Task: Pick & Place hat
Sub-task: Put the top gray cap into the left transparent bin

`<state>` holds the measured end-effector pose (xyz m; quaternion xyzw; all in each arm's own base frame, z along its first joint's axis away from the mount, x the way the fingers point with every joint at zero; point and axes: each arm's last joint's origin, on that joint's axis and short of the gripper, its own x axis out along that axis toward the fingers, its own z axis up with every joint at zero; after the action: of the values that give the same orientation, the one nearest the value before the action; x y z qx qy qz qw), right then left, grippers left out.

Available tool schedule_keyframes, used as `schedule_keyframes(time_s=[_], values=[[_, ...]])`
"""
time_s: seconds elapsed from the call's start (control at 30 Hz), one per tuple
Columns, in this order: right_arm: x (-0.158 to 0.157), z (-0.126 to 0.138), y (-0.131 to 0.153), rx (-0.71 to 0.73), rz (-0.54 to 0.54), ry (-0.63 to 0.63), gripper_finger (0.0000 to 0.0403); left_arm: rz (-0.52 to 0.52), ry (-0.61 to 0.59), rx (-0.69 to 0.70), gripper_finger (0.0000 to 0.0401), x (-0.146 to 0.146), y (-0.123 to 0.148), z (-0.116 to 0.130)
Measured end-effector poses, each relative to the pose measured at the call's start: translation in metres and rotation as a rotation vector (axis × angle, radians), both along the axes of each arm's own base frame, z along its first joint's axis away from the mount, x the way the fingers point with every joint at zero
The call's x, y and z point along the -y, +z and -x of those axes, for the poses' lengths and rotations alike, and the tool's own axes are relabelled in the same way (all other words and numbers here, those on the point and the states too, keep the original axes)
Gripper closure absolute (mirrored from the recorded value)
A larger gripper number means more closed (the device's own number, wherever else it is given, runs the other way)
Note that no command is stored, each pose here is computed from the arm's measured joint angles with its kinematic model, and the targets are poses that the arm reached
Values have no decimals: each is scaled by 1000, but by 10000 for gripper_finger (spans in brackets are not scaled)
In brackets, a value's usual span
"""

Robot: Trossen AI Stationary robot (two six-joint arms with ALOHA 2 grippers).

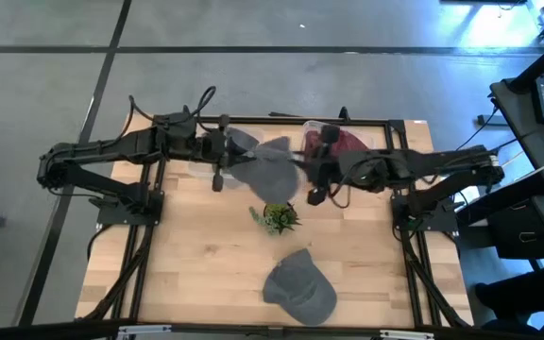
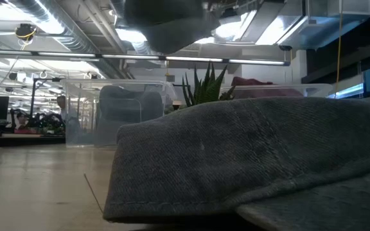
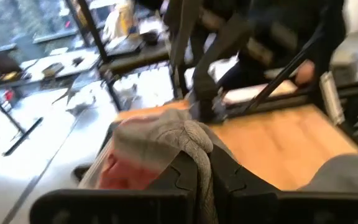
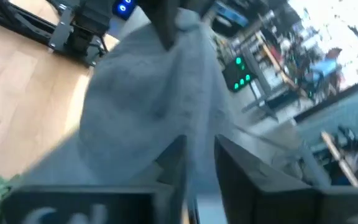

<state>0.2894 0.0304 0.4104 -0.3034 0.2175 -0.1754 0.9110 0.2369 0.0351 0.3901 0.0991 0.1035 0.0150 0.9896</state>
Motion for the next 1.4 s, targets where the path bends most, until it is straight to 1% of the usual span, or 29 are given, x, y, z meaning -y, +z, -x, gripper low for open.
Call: schedule_keyframes(time_s=[0.13,0.27,0.33,0.4,0.47,0.53,0.6,0.7,0.93,1.0,1.07,1.2,1.27,1.33,1.4], values=[[12,27,6,-20,-59,-116,266,-39,47,-65,397,-8,12,9],[26,56,11,-31,-110,-243,252,-126,69,-87,397,-18,25,18],[32,67,12,-23,-155,-288,252,-177,36,-110,397,-21,25,20],[37,74,11,-18,-196,-329,253,-238,-22,-131,397,-25,22,22],[40,79,10,-19,-227,-361,254,-297,-56,-162,397,-29,19,24],[42,81,8,-23,-251,-389,254,-339,-45,-194,397,-34,17,25],[43,80,5,-20,-264,-404,254,-359,-32,-208,397,-39,16,25],[45,78,-3,-45,-260,-413,254,-409,-21,-217,397,-44,16,28],[51,73,-20,-88,-251,-453,254,-487,-8,-240,397,-53,15,32],[54,72,-23,-87,-259,-472,254,-486,-19,-254,397,-55,14,33],[57,71,-24,-84,-266,-488,254,-455,-62,-284,397,-55,9,34],[59,71,-24,-84,-268,-498,254,-445,-89,-377,397,-61,-2,34],[59,71,-24,-77,-276,-503,254,-419,-104,-405,397,-66,-8,30],[59,71,-24,-69,-286,-508,254,-388,-148,-422,397,-69,-18,24],[59,71,-24,-69,-287,-508,254,-387,-196,-436,397,-72,-27,17]])
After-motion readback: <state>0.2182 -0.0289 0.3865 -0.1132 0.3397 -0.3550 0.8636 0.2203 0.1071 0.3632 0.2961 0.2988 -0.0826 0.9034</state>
